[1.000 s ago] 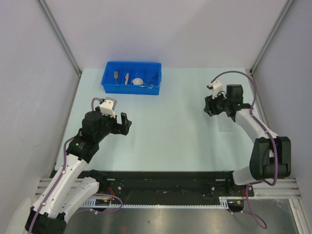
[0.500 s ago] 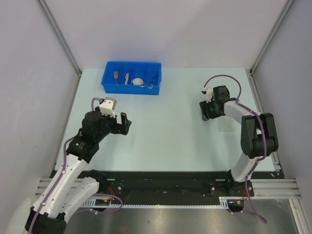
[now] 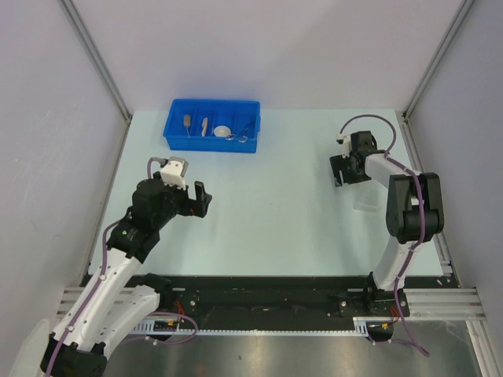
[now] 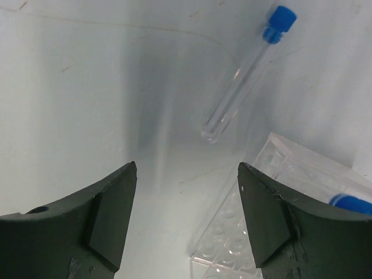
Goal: Organize the chemistry lab equipment
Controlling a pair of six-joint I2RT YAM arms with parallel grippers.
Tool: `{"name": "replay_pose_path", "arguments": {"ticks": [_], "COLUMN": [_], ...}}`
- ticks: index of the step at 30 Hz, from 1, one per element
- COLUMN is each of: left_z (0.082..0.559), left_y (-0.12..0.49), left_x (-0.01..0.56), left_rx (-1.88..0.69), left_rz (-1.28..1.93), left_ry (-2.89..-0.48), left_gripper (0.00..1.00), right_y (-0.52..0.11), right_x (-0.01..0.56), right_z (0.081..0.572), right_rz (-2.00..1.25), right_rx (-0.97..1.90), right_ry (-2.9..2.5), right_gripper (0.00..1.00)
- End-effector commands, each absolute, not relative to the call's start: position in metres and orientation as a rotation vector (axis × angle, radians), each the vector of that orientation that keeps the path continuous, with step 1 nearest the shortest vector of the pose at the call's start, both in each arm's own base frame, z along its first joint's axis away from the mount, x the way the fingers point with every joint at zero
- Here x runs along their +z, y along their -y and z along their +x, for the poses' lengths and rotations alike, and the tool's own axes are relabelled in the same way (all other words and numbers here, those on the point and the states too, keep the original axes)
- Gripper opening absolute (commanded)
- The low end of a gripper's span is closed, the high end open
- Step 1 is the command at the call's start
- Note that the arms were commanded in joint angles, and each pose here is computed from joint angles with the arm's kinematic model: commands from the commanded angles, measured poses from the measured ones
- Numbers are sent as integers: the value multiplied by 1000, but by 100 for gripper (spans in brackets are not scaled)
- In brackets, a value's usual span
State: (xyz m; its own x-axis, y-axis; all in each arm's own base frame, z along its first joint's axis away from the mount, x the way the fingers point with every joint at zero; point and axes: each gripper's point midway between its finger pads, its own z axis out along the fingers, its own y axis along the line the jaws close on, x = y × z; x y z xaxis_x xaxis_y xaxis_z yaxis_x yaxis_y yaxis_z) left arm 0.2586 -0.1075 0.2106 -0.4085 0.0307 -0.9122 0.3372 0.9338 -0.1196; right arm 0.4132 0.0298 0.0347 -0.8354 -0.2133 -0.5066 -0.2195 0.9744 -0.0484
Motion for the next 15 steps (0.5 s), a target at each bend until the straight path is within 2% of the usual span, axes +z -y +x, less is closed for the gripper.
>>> {"name": "replay_pose_path", "arguments": {"ticks": [1,8,13,15], "left_z": [264,265,265,265], "left_y": [103,102,101,101], "left_x": [214,214,213,212], "left_rx": [-301,-295,-289,-287], "left_rz": [294,289,285,285], "left_ry": [-1939,-1941,-1943,-1946], "left_gripper": [100,100,100,100], "right_y": [-15,-16,-17,-17], "right_x": [42,41,26,24], "right_z": [435,461,466,468], "right_rz": [-228,-210,-185,-183], "right_rx": [-17,7,30,35], "right_ry": [-2575,-2565,-2634,-2640], "right_gripper": [75,68,54,43]}}
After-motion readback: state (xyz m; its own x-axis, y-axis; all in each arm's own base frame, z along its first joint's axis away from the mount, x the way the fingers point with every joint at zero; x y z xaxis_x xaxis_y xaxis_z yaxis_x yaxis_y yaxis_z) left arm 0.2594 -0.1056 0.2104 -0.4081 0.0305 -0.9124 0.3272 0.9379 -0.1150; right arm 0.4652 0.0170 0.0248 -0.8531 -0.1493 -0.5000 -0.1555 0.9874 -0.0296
